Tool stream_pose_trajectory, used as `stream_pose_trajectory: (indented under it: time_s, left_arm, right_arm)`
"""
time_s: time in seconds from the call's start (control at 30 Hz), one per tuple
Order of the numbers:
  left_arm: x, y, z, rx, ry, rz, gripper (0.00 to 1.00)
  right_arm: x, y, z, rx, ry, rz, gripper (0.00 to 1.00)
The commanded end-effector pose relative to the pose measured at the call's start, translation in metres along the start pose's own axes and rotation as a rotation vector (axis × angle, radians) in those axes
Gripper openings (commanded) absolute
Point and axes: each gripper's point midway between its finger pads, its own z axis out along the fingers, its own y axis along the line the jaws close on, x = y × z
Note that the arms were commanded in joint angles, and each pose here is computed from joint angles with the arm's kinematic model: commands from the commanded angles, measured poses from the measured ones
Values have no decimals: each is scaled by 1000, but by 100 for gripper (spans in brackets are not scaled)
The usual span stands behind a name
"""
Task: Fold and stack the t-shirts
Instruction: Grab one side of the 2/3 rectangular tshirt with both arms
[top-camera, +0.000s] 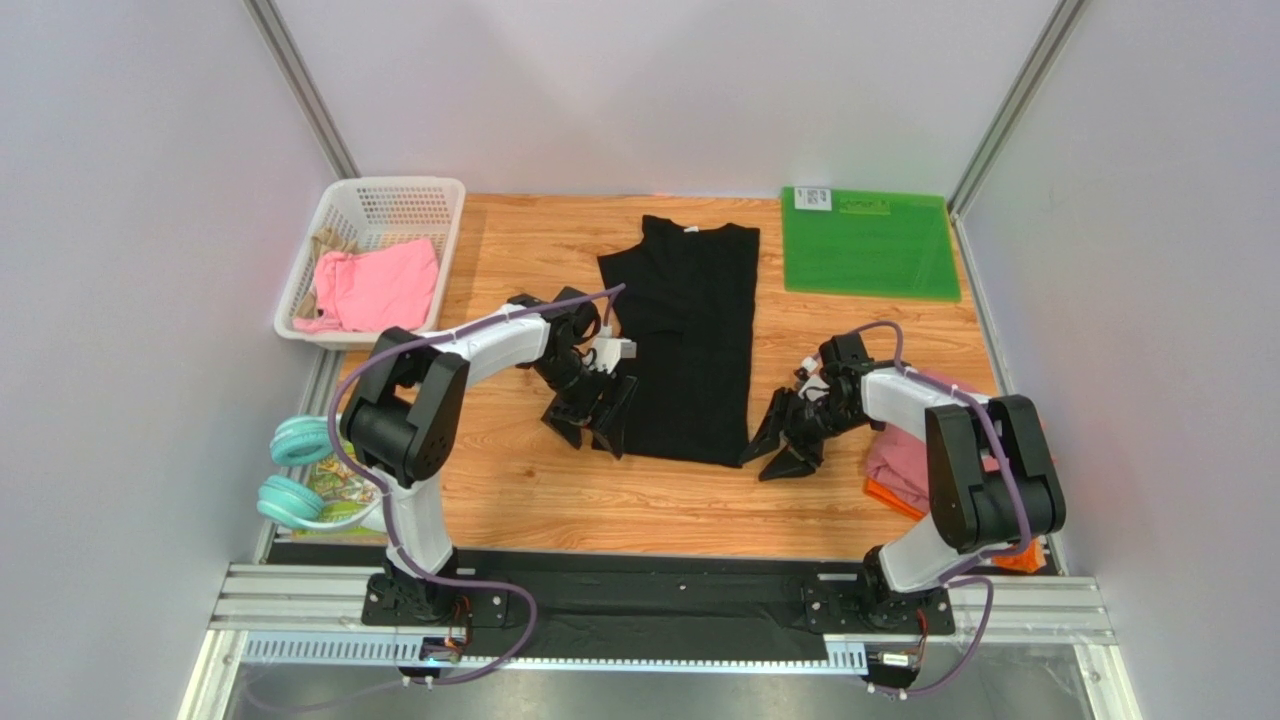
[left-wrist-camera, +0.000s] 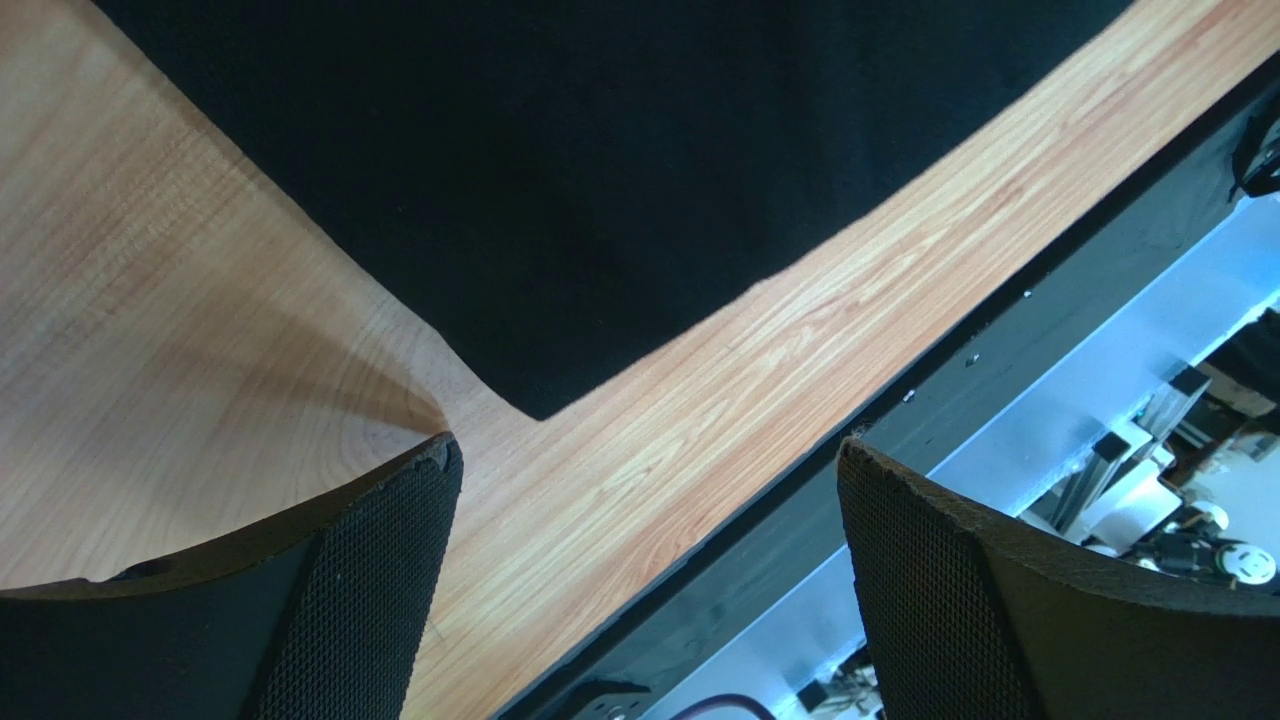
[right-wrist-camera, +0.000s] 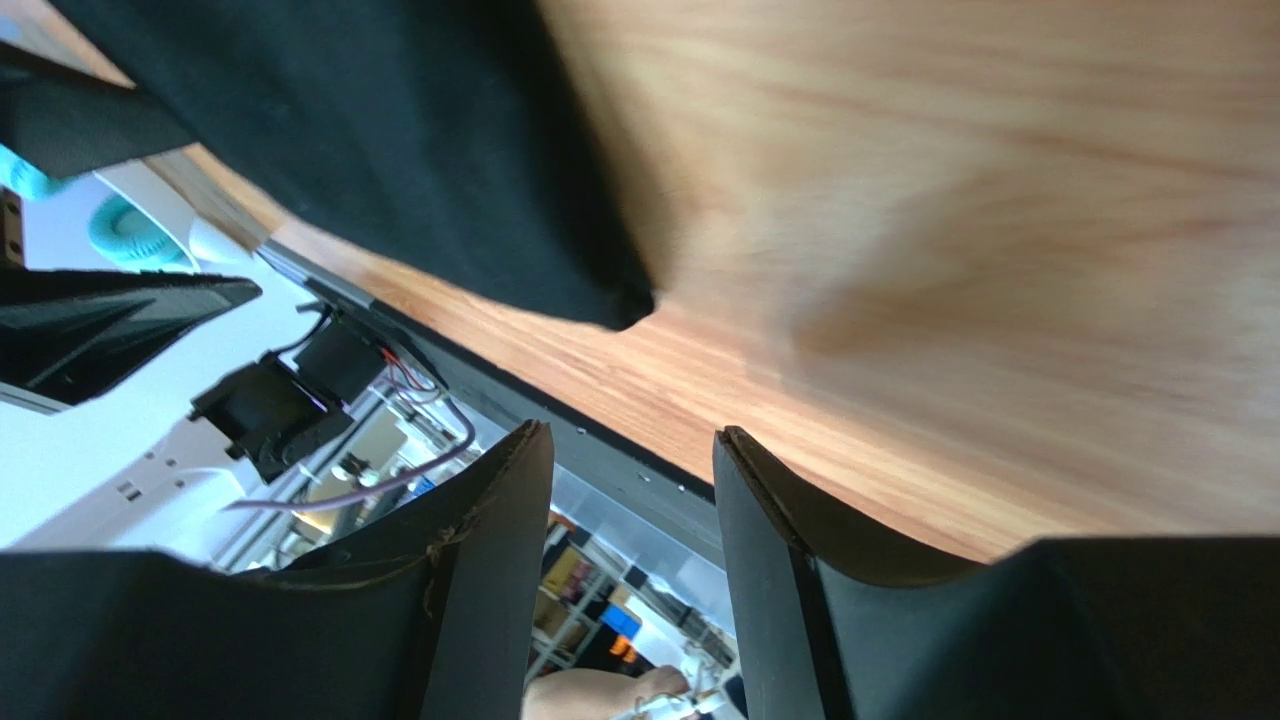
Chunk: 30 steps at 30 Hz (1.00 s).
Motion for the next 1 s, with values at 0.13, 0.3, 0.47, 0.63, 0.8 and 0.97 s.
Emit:
stream_pose_trajectory:
  time_s: [0.13, 0.3, 0.47, 0.63, 0.8, 0.97]
  left_arm:
    - [0, 5, 11, -3, 9, -41, 100]
    - [0, 13, 15, -45, 5, -71, 100]
    - [2, 16, 22, -40, 31, -95, 100]
    - [-1, 19, 26, -39, 50, -107, 100]
    - [1, 23, 32, -46, 63, -126, 96]
    - [-1, 24, 33, -55, 56, -131, 90]
  right_arm:
    - [-15, -3, 7, -43, -28, 17, 49]
    - [-19, -1, 16, -72, -22, 44, 49]
    - [-26, -2, 21, -77, -31, 49, 49]
    - [-33, -1, 26, -65, -32, 50, 48]
    - [-33, 0, 32, -50, -27, 44, 46]
    - [-29, 2, 39, -42, -16, 40, 45]
